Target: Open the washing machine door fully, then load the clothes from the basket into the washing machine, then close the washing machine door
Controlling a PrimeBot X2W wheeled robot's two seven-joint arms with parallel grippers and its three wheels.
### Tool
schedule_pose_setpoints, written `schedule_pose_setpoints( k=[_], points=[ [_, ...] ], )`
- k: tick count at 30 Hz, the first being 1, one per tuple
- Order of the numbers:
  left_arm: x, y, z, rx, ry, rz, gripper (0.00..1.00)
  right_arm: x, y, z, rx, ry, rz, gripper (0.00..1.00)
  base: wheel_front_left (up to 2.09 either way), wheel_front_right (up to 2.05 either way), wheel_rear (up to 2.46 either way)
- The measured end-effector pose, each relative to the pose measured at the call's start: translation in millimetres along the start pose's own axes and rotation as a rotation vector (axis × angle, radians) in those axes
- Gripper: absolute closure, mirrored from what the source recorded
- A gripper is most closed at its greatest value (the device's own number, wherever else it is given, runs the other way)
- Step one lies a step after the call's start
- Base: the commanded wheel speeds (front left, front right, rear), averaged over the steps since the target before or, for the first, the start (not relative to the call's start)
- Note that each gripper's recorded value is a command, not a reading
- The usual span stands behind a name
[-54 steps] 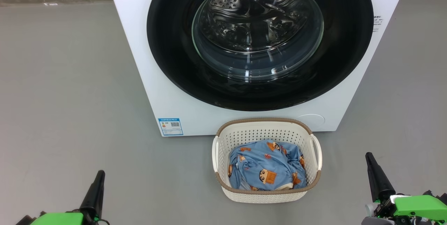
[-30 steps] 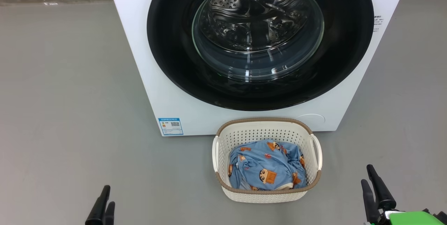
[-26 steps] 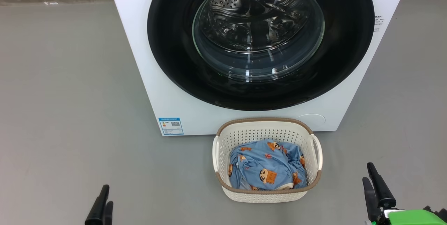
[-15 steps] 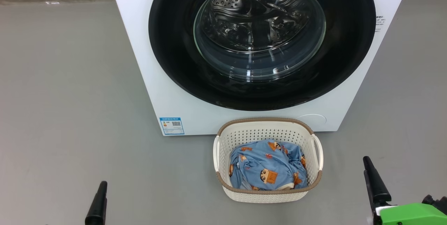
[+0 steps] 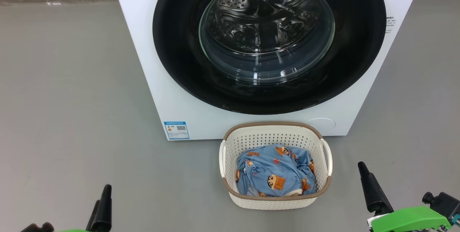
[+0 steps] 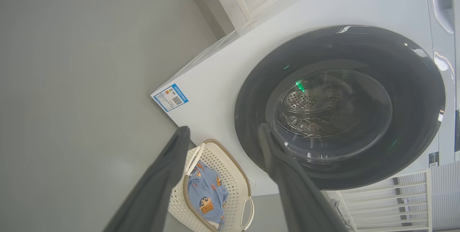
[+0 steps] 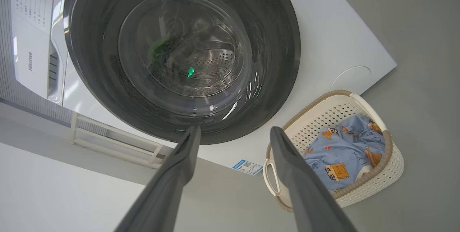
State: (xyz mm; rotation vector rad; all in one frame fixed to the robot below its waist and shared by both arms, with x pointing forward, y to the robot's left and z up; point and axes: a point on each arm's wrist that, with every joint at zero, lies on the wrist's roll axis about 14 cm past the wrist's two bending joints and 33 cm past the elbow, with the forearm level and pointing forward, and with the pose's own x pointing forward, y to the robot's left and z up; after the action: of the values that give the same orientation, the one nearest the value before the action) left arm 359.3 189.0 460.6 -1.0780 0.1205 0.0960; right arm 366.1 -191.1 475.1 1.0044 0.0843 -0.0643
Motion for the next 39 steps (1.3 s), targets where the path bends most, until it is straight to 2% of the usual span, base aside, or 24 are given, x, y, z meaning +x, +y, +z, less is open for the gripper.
schedule_pose_setpoints(
  k=[7,15,31,39],
  points=[
    [-3,4,0,0.109,0.006,0.009,0.00,-2,-1,1,-0.116,-0.001,0.000,0.00,0.00,0.00,0.00],
    [-5,7,1,0.197,0.003,0.012,0.00,-6,-8,-1,-0.195,0.001,-0.017,0.00,0.00,0.00,0.00],
    [-8,10,5,0.447,0.000,0.008,0.00,-5,-3,1,-0.420,-0.012,0.009,0.00,0.00,0.00,0.00],
    [-7,5,6,0.535,-0.011,-0.013,0.00,-5,1,3,-0.520,-0.024,0.028,0.00,0.00,0.00,0.00]
  ],
)
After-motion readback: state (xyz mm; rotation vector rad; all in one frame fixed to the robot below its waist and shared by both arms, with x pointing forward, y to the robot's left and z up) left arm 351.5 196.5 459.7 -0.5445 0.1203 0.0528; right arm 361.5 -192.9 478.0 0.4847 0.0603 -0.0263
